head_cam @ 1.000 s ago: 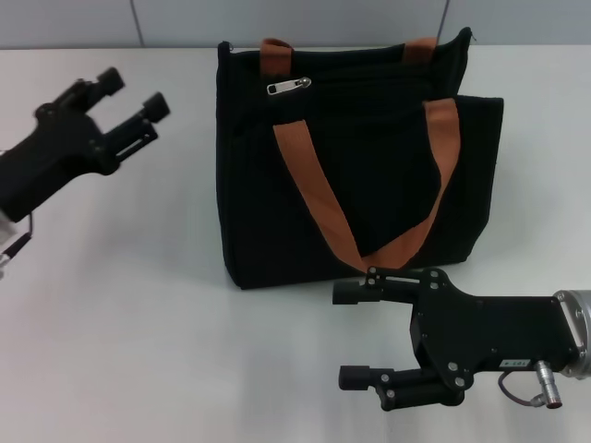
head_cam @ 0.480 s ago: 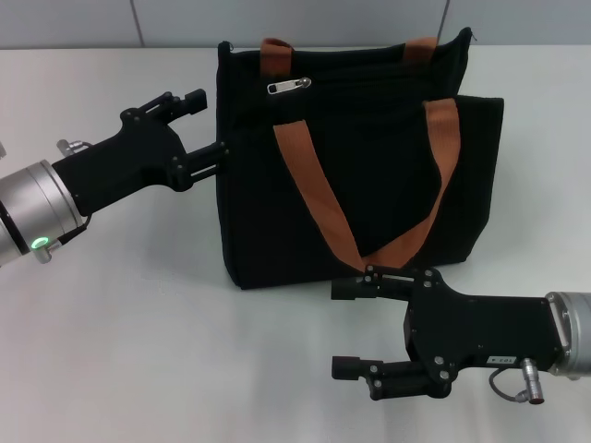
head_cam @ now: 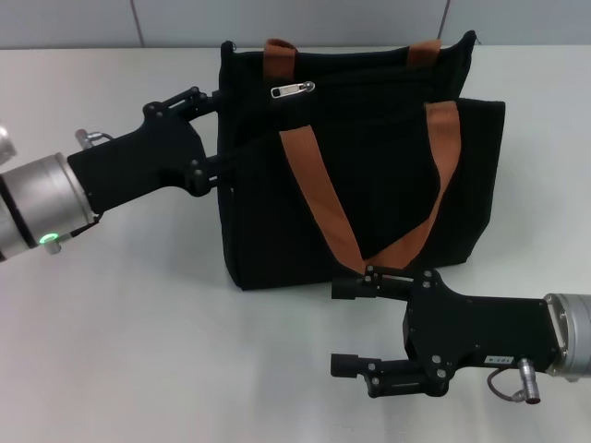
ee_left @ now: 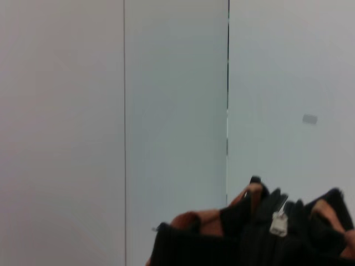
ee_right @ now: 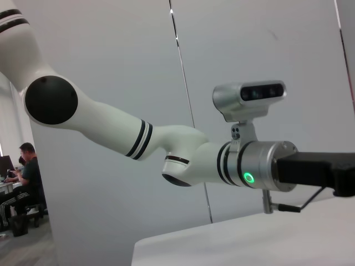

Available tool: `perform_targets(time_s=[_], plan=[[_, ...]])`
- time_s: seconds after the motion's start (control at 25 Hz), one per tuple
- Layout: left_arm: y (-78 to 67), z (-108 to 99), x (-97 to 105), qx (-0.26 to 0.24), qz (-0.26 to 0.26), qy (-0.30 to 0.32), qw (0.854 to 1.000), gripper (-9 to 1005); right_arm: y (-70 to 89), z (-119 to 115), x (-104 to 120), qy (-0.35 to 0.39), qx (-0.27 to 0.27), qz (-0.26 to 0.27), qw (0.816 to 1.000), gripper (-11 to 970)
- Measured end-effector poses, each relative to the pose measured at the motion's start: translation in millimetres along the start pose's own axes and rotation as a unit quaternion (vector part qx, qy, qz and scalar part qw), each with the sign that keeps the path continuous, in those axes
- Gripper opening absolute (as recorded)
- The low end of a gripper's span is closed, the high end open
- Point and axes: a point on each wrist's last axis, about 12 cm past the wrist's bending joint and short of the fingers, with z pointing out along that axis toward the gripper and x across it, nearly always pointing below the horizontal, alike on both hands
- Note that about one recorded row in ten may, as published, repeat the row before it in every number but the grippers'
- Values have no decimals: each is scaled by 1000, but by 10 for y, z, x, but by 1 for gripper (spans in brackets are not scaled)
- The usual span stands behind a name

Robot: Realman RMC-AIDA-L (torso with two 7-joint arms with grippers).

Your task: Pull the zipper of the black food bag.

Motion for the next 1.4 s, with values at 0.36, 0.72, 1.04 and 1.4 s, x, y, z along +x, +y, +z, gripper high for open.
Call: perform_targets(time_s=[0.36, 0.72, 1.04, 1.4], plan=[[62, 73, -24, -18, -13, 6, 1000, 722, -28, 4, 6, 3, 10, -1, 1000, 785], [77, 143, -85, -5, -14, 4, 1000, 603, -43, -9, 5, -4, 26, 0, 1000, 781], [77, 147, -97, -7, -16, -3, 1000, 216, -41, -49, 2, -28, 51, 8, 998, 767], [91, 204, -166, -11, -16, -25, 999, 28, -47, -183, -25, -115, 147, 8, 982, 752]])
